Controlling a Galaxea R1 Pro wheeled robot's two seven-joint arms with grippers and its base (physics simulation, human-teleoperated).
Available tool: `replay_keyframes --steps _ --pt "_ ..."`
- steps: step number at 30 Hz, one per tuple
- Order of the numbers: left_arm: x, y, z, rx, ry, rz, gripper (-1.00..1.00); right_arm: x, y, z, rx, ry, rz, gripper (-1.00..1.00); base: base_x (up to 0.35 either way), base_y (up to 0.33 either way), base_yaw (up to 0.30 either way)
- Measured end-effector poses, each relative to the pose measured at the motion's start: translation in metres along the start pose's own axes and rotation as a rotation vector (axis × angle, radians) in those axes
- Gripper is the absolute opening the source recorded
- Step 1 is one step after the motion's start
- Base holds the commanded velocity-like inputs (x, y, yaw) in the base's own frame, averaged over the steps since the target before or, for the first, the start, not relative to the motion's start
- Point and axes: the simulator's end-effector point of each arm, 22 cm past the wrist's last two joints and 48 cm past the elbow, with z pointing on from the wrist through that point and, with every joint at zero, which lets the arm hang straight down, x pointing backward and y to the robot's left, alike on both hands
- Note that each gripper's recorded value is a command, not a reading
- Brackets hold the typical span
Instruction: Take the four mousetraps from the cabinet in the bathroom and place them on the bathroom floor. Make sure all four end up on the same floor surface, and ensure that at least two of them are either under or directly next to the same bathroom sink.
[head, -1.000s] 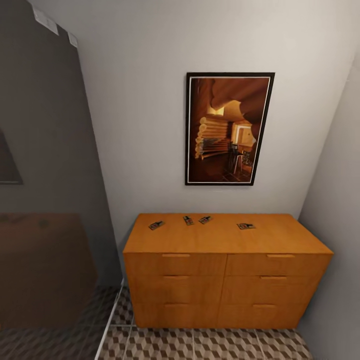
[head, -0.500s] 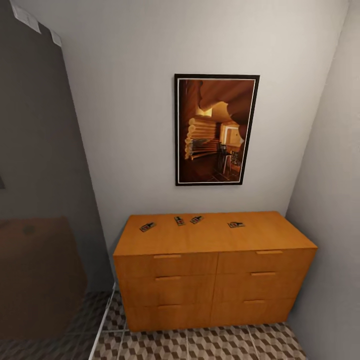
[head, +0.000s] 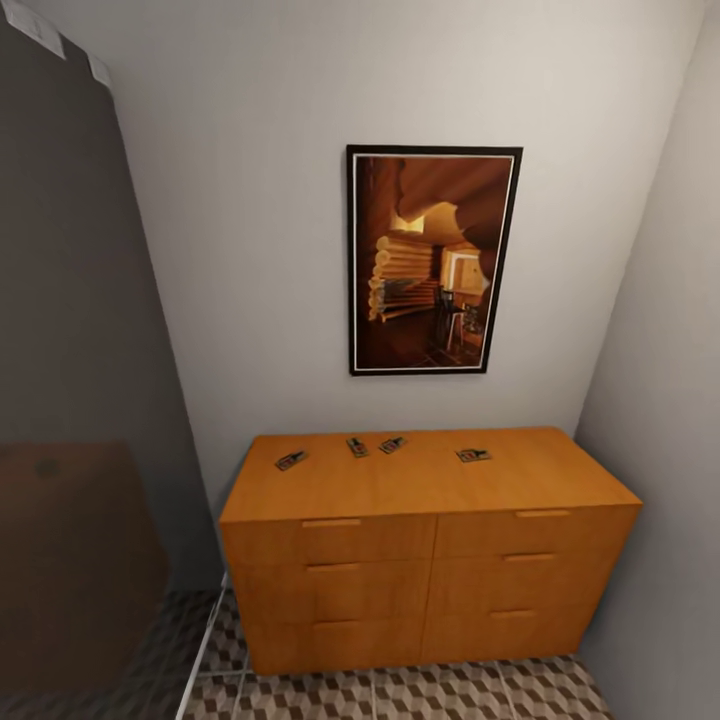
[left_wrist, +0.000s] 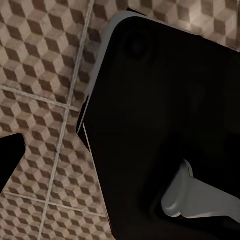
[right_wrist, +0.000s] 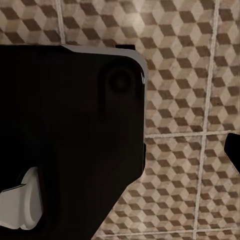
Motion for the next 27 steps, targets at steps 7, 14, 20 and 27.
replay_keyframes --steps 7,14,20,27 --pt "-0.002 0.000 0.000 0.001 -0.009 0.000 1.00 0.000 0.000 0.000 0.000 0.000 0.000 1.00 0.293 -0.085 -0.001" --pt "-0.008 0.000 0.000 0.001 -0.036 0.002 1.00 0.001 0.000 0.000 0.000 0.002 -0.001 1.00 0.191 -0.071 0.000" --pt "-0.010 0.000 0.000 0.001 -0.044 0.004 1.00 0.000 0.000 0.000 -0.001 0.001 -0.002 1.00 0.025 -0.009 0.000" --pt "-0.010 0.000 0.000 0.001 -0.045 0.001 1.00 0.000 0.000 0.000 -0.001 0.000 -0.002 1.00 0.004 -0.002 0.000"
